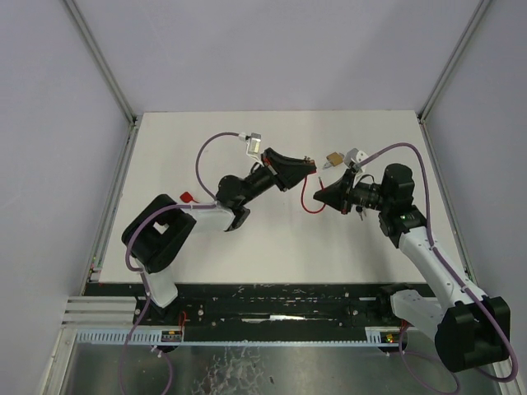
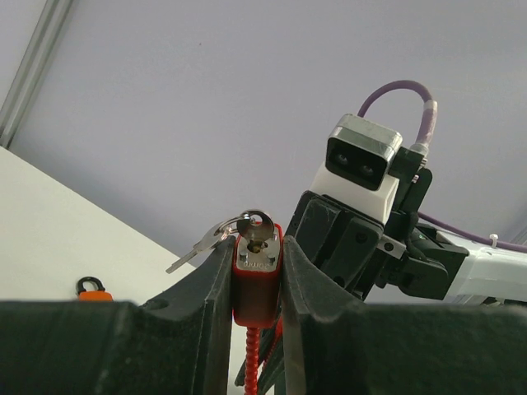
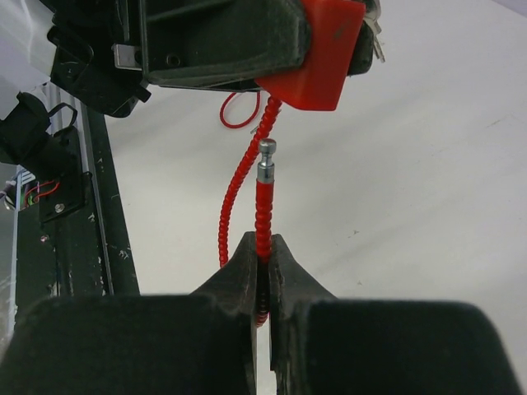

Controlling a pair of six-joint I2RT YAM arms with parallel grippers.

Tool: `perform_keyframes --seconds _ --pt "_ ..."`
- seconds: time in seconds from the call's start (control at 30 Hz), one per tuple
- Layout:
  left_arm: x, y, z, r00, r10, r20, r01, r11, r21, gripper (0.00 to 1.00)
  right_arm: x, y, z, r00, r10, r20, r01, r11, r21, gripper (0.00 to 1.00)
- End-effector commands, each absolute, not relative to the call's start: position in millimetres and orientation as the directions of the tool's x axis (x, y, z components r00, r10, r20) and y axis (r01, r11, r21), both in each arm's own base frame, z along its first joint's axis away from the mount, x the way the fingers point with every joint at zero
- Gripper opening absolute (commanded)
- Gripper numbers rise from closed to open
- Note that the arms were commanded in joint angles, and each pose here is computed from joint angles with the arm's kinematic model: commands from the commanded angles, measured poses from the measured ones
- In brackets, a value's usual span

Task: Lock with the key
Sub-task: Lock the lock.

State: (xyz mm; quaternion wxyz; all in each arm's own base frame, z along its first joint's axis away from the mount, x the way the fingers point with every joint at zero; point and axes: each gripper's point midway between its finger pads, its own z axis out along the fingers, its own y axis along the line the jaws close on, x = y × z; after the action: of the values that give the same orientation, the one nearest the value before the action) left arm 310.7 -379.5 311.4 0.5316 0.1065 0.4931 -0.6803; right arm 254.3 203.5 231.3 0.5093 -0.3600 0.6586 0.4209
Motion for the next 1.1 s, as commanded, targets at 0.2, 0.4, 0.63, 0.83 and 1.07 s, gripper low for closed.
perform_keyframes --seconds 0.2,0.4,0.63,0.83,1.07 --pt "295 -372 346 -0.326 -0.693 -0.643 0.886 0.014 -0.464 0.00 247 214 242 -0.153 -0.029 -0.988 -0.939 0.316 0.136 0.00" --pt "294 -380 342 -0.342 -0.681 -0.647 0.884 0.000 -0.467 0.00 247 217 242 -0.150 -0.032 -0.988 -0.941 0.310 0.133 0.00" --pt "290 -385 342 -0.346 -0.673 -0.654 0.887 -0.007 -0.462 0.00 248 216 246 -0.142 -0.027 -0.990 -0.937 0.325 0.125 0.00" --pt "289 -387 339 -0.354 -0.664 -0.659 0.885 -0.010 -0.465 0.00 249 215 249 -0.133 -0.025 -0.991 -0.934 0.337 0.117 0.00" --pt "287 -391 334 -0.366 -0.651 -0.665 0.883 -0.017 -0.469 0.00 251 212 254 -0.127 -0.020 -0.992 -0.929 0.353 0.112 0.00"
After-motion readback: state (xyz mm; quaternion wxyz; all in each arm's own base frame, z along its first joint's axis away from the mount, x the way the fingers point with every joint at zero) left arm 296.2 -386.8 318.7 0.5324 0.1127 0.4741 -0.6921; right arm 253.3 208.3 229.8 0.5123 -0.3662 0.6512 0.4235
